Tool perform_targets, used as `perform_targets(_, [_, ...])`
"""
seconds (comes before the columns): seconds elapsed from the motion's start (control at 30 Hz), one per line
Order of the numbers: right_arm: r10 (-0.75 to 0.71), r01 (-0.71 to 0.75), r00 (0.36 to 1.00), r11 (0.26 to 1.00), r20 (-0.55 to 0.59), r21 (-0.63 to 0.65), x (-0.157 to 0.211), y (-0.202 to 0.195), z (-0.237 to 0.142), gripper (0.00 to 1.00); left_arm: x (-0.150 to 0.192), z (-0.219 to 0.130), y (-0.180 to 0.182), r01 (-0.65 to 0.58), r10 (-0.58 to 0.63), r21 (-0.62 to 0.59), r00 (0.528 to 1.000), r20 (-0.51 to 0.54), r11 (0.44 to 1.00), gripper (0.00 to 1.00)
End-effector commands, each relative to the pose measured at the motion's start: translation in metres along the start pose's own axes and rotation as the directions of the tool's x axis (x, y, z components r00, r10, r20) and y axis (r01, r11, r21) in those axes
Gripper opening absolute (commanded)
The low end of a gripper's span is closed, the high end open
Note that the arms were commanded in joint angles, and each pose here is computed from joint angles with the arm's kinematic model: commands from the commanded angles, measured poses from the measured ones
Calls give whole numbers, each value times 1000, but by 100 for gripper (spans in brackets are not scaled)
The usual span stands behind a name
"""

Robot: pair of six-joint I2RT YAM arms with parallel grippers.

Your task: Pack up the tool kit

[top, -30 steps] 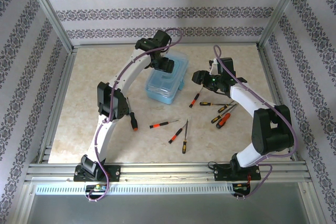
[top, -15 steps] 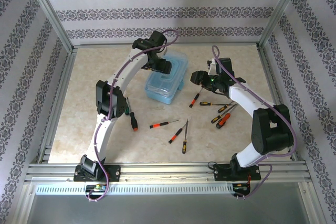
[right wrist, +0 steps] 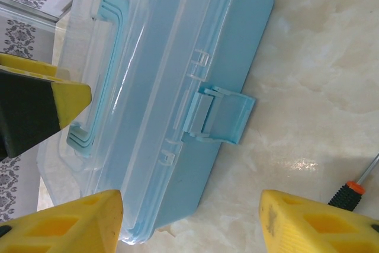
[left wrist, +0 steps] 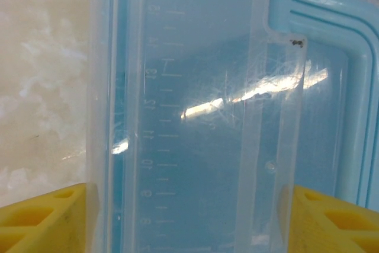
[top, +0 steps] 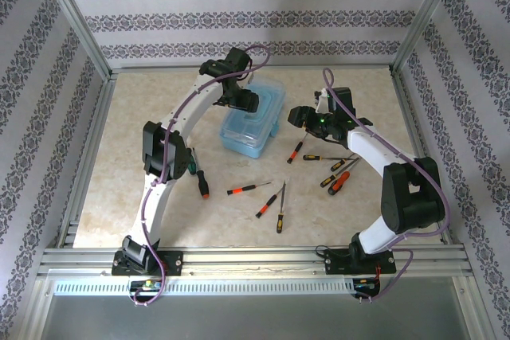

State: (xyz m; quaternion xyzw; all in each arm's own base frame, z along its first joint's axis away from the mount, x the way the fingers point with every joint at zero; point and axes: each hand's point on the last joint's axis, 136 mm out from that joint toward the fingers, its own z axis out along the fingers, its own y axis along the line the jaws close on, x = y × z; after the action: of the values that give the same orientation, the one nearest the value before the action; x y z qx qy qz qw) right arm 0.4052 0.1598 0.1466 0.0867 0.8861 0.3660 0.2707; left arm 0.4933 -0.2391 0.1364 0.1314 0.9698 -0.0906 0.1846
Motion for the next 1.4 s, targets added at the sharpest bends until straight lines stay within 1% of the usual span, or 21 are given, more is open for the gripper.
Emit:
perform_targets(0.0, [16, -16, 1000, 1000, 9, -27, -1, 0, -4, 63, 40, 33, 0, 19, -16, 21, 987, -160, 1000, 76])
perform_targets(0.13, [20, -20, 1000, 999, 8, -35, 0, 0, -4, 63, 39, 33, 0, 20, -17, 19, 987, -158, 1000, 77])
perform_targets(0.2, [24, -23, 1000, 999, 8, -38, 0, 1, -3, 63, 40, 33, -2, 23, -18, 25, 987, -162, 999, 75])
perform_targets(0.27, [26, -25, 1000, 999, 6, -42, 1, 1, -3, 63, 41, 34, -4, 26, -19, 41, 986, -166, 999, 68])
perform_targets(0.37, [31, -30, 999, 998, 9, -56, -1, 4, -3, 62, 41, 31, -10, 43, -30, 71, 985, -170, 997, 61])
perform_targets(0.47, [41, -41, 999, 996, 6, -84, -3, 10, -2, 62, 35, 23, -17, 67, -51, 106, 988, -147, 992, 58])
perform_targets(0.6, [54, -53, 999, 991, 2, -125, -7, 19, 0, 62, 24, 11, -29, 107, -88, 171, 990, -114, 979, 58])
perform_targets(0.87, [72, -73, 997, 978, -13, -196, -18, 37, 8, 64, 6, -1, -49, 195, -179, 284, 981, -79, 939, 57])
perform_targets(0.97, [87, -92, 996, 968, -32, -234, -23, 43, 14, 65, 1, -2, -48, 235, -223, 303, 972, -73, 924, 57])
perform_targets(1.1, [104, -113, 993, 957, -46, -266, -28, 49, 20, 65, -4, 0, -44, 317, -315, 358, 947, -64, 878, 56])
perform_targets(1.2, [109, -119, 993, 951, -52, -286, -31, 53, 23, 65, -7, -2, -40, 346, -358, 377, 933, -38, 859, 56])
perform_targets(1.37, [110, -124, 992, 943, -63, -308, -34, 59, 28, 65, -2, -3, -39, 381, -402, 398, 915, -33, 835, 56])
